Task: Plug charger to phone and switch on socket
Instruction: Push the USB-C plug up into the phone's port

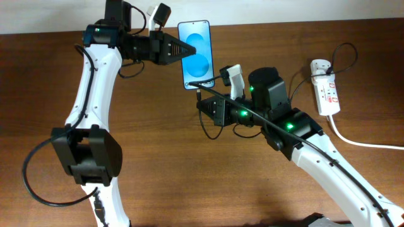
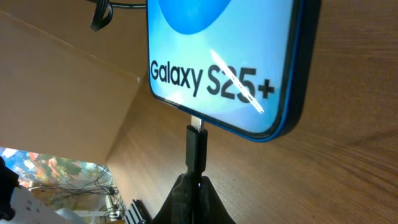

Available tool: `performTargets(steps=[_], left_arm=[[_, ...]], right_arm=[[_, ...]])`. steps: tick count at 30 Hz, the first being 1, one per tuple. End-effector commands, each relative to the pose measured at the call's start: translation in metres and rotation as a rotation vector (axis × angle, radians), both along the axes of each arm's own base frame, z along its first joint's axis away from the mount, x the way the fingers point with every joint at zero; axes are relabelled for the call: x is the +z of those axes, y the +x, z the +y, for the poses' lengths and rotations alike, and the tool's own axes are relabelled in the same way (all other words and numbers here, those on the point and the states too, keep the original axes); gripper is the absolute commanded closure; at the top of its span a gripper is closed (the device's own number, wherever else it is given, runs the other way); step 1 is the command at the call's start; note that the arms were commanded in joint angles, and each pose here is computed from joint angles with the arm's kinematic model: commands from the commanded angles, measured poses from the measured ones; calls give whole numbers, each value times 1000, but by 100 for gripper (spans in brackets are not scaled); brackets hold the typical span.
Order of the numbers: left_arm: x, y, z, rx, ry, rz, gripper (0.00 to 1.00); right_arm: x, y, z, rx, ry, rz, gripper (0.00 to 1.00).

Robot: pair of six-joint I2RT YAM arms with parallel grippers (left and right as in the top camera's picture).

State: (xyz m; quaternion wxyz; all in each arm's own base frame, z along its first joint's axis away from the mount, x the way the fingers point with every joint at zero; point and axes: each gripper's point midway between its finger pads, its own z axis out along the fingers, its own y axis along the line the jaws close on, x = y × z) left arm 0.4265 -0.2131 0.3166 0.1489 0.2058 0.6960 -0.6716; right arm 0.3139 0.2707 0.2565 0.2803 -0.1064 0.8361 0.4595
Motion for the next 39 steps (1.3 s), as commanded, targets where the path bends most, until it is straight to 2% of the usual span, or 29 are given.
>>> performTargets(steps=[1,39], left_arm=[[17,-5,3,-10,-36,-21,100],[21,-7,3,-22,-58,-8,100]], right_arm=[[8,2,0,9,8,-27,96],[13,7,-6,5,29,-34,96]])
